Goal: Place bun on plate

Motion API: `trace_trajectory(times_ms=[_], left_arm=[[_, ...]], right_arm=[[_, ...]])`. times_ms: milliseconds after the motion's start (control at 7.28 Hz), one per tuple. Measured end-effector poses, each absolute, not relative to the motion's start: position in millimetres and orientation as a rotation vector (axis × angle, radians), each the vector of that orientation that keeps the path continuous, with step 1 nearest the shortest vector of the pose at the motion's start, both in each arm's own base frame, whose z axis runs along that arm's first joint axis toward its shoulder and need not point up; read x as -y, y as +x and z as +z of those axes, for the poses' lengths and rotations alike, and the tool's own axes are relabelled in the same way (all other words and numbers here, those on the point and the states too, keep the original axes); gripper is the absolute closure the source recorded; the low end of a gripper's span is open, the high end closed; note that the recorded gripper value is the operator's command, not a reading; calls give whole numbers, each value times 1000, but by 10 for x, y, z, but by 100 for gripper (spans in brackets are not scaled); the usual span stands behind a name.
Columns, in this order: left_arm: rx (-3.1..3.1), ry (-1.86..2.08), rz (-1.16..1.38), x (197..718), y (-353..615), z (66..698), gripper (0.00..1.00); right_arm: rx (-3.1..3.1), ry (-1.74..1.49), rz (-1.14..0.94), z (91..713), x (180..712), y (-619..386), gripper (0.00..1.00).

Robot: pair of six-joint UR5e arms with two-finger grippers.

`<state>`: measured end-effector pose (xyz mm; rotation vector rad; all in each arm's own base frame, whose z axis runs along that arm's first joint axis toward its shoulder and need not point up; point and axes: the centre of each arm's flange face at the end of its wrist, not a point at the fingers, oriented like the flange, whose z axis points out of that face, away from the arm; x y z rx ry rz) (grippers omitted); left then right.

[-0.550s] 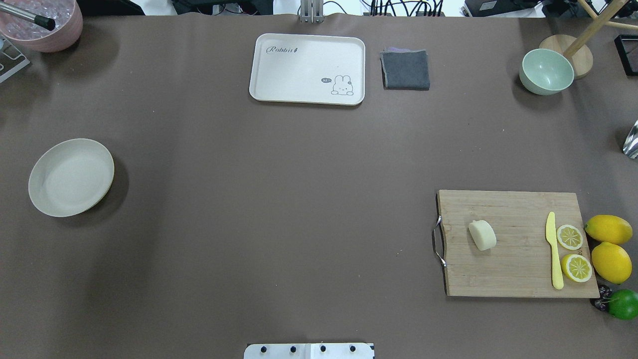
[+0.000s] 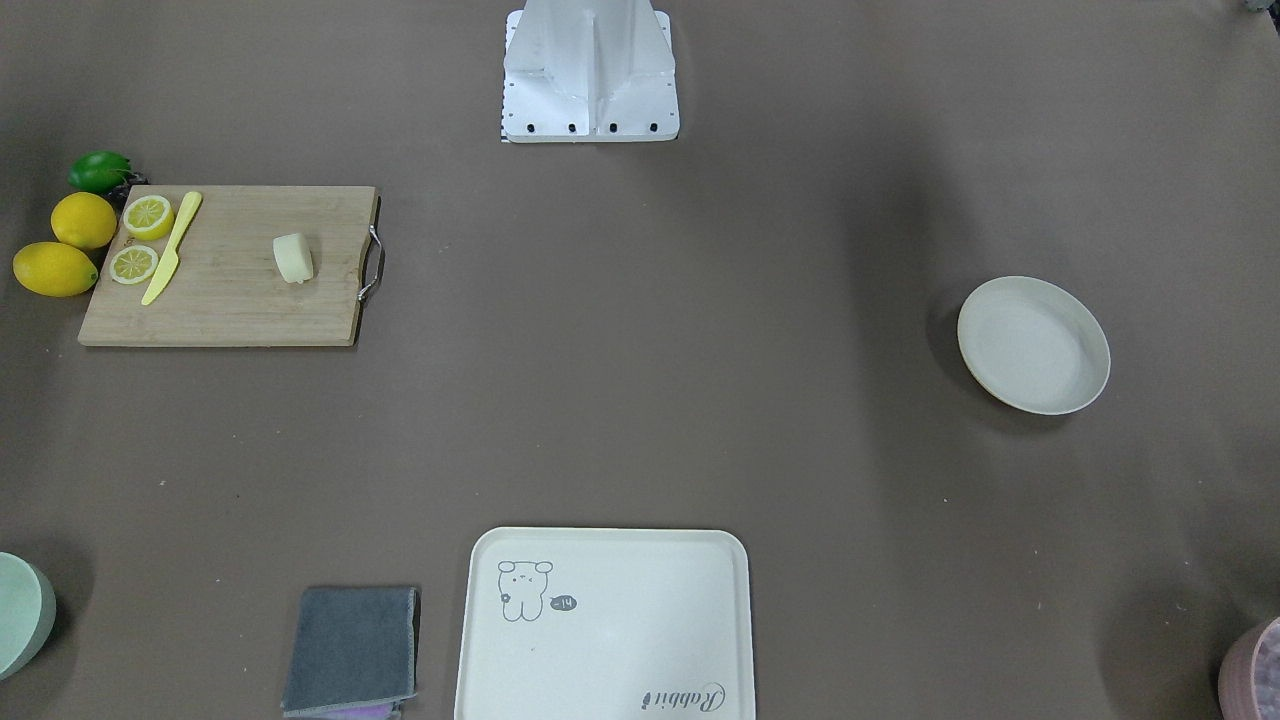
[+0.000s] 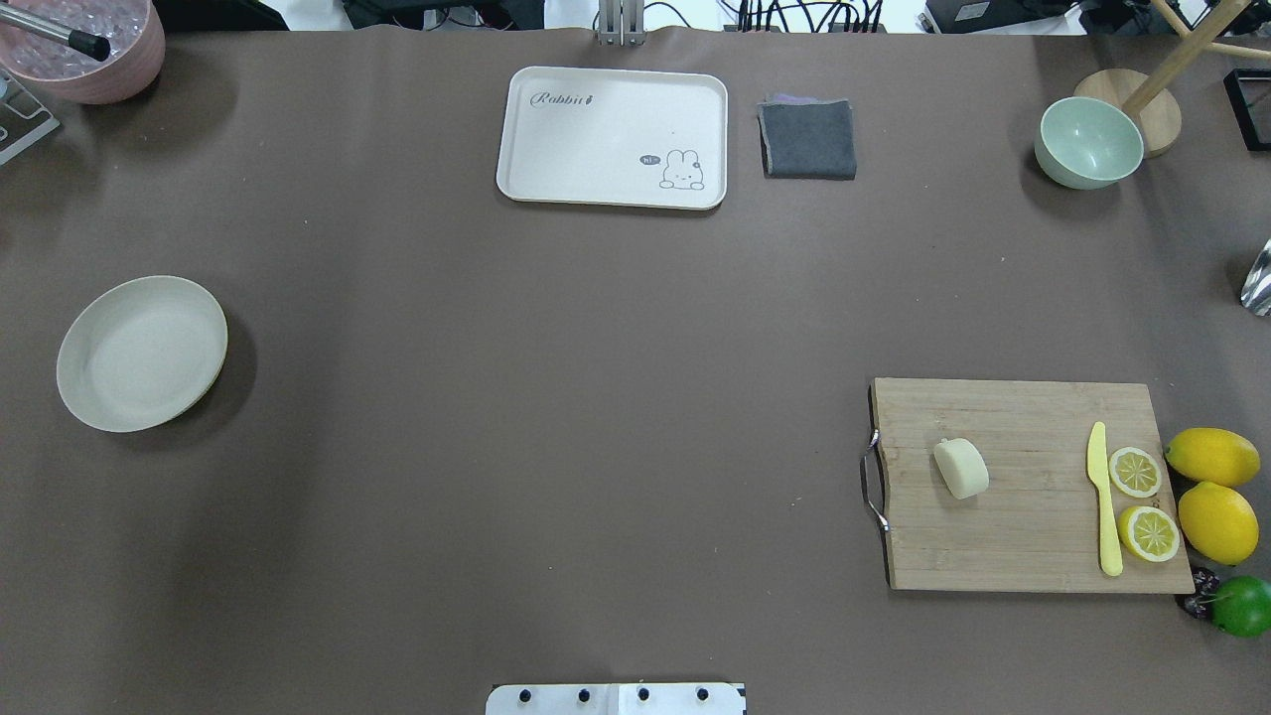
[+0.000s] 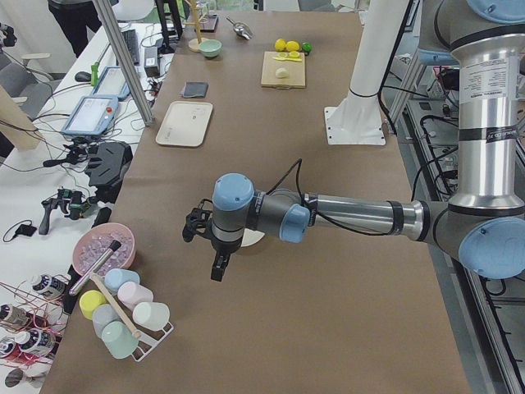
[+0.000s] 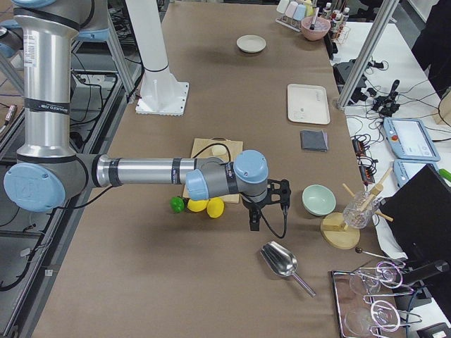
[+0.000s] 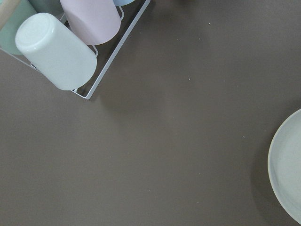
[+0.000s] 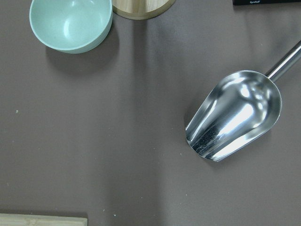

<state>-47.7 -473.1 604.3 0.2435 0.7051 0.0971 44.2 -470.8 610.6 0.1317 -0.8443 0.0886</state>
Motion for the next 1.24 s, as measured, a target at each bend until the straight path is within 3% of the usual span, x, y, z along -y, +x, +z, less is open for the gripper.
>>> trace_trajectory(times_ms=[1237], left_arm=[[-706,241,98,4736,-471,6060,2]], right_arm=[[839,129,90,6137,4684,446,0]])
